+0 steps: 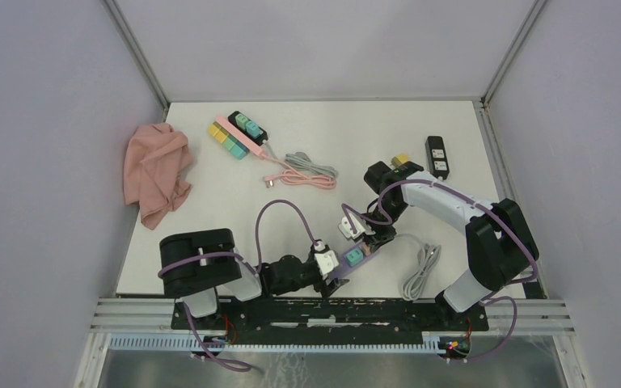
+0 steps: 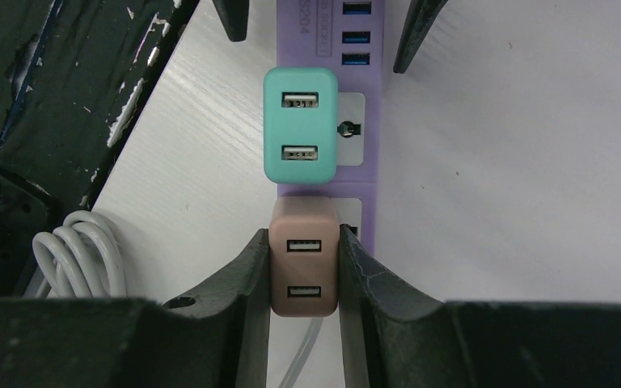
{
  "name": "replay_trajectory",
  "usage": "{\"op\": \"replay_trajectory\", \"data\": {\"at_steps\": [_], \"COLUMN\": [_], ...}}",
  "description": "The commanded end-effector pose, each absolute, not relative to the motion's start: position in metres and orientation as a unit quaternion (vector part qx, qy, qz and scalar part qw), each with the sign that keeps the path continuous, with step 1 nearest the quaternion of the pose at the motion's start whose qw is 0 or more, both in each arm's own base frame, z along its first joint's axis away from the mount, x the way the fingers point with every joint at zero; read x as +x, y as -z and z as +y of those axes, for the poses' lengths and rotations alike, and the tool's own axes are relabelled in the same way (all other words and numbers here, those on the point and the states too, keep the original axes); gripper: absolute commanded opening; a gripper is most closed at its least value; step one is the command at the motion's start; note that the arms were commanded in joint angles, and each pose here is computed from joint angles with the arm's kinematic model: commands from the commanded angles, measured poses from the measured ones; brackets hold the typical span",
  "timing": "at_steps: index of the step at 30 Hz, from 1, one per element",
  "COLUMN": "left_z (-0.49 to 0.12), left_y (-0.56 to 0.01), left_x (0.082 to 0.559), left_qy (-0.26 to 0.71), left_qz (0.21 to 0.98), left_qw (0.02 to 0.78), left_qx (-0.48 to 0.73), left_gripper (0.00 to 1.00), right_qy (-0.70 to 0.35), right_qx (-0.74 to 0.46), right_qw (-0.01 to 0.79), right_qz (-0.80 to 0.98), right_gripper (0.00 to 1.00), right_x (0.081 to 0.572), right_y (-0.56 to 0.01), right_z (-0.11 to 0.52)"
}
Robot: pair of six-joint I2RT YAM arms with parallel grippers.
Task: Pull the plug off the socket
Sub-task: Remove the plug from the socket.
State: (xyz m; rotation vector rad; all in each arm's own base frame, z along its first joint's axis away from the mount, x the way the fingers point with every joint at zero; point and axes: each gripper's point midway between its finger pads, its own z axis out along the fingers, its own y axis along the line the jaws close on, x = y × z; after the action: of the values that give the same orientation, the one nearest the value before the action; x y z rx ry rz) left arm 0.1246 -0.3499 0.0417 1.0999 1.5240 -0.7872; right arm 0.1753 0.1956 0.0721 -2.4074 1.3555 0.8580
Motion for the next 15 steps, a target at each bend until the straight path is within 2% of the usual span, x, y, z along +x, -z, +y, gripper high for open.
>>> {"op": "replay_trajectory", "data": {"at_steps": [1, 6, 9, 11, 13, 15], "left_z": [-0.36, -0.358, -0.357, -0.358, -0.359, -0.359], "left_y": [-0.054, -0.043, -0.04, -0.038, -0.037, -0.036], "left_x": [0.135, 0.142, 0.142, 0.142, 0.141, 0.14], "left_qy": [0.336, 0.309, 0.306, 0.305, 0.307, 0.307], "left_qz": [0.646, 0.668, 0.671, 0.673, 0.673, 0.673], "left_qw": [0.545, 0.536, 0.534, 0.531, 0.528, 0.526], "left_qx": [0.416, 0.414, 0.414, 0.415, 0.418, 0.419], "left_gripper": [0.81, 0.75, 0.67, 0.56, 0.34, 0.2], "right_qy": [-0.309, -0.311, -0.312, -0.313, -0.315, -0.317], "right_qx": [-0.819, -0.818, -0.817, -0.817, -0.816, -0.815], "right_qw": [0.138, 0.138, 0.138, 0.139, 0.14, 0.141], "right_qz": [0.464, 0.464, 0.464, 0.464, 0.464, 0.463], "right_gripper": [0.11, 0.11, 0.11, 0.11, 0.11, 0.11], "right_x": [0.17, 0.169, 0.169, 0.169, 0.169, 0.168], "right_y": [-0.082, -0.082, -0.082, -0.081, -0.082, -0.082], "right_z": [0.199, 0.199, 0.199, 0.2, 0.201, 0.201]}}
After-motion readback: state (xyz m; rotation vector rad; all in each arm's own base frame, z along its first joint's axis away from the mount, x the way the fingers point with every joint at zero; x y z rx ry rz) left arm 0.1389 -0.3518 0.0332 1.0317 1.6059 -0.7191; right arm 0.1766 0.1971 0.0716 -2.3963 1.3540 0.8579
